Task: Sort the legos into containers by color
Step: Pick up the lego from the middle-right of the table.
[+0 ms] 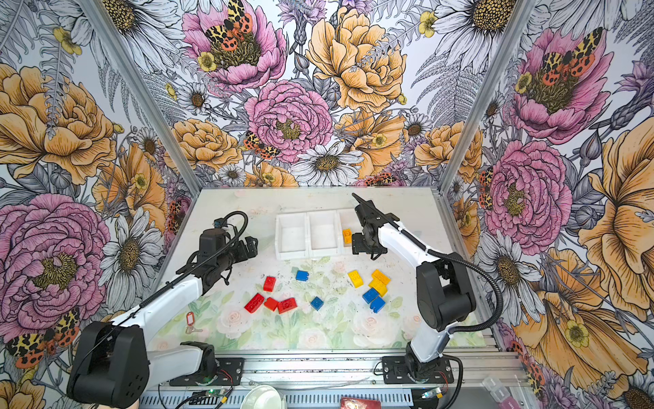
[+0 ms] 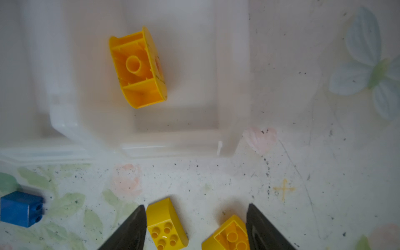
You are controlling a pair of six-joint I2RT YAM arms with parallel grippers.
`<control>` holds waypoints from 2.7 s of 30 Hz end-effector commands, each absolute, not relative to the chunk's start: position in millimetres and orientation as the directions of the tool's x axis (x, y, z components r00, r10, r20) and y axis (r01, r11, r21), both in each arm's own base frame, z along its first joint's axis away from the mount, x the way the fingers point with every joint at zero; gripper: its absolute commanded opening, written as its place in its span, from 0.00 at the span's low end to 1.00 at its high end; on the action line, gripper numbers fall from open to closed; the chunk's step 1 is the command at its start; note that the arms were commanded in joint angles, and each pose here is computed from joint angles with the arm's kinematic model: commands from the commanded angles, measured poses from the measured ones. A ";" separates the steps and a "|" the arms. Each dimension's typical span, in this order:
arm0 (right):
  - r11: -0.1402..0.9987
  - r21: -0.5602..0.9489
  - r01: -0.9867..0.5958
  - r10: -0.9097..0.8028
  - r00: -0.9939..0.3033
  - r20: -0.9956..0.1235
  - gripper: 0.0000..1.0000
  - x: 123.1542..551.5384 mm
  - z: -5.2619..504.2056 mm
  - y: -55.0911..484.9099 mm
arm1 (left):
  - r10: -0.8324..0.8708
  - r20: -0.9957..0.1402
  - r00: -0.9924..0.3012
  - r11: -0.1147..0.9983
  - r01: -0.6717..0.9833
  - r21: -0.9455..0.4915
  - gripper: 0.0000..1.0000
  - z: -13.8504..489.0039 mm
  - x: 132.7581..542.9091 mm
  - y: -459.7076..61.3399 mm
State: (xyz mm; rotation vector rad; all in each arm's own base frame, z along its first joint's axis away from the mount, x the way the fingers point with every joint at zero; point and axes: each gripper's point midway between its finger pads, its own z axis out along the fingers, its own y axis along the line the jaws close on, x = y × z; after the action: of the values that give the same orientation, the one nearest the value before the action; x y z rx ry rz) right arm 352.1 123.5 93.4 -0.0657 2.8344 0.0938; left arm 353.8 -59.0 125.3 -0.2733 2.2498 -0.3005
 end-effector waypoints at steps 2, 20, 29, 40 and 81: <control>0.997 0.021 -0.080 -0.070 -0.956 -0.284 0.78 327.6 86.9 111.3 | -0.289 -0.726 -0.624 0.949 -0.087 -0.303 0.99 129.0 356.8 -62.4; 0.975 -0.170 -0.142 -0.164 -0.979 -0.119 0.81 295.7 37.8 74.5 | -0.282 -0.724 -0.629 0.950 -0.077 -0.302 0.99 126.4 358.0 -67.5; 0.969 -0.220 -0.109 -0.137 -0.984 -0.118 0.81 302.8 35.4 59.7 | -0.282 -0.724 -0.630 0.950 -0.078 -0.302 0.99 125.8 357.2 -67.3; 0.983 -0.179 -0.040 -0.060 -0.992 -0.108 0.78 299.0 33.1 46.1 | -0.281 -0.720 -0.634 0.950 -0.081 -0.300 0.99 123.3 356.9 -67.0; 0.998 0.026 -0.065 -0.053 -0.942 -0.332 0.22 356.2 113.1 106.3 | -0.286 -0.720 -0.633 0.948 -0.076 -0.310 0.99 125.8 358.1 -69.4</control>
State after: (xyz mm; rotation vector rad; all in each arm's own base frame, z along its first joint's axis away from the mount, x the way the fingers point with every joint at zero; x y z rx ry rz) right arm 338.4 89.0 87.6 -0.0573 2.8785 -0.0035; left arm 353.0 -65.9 118.4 -0.2541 2.2731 -0.3056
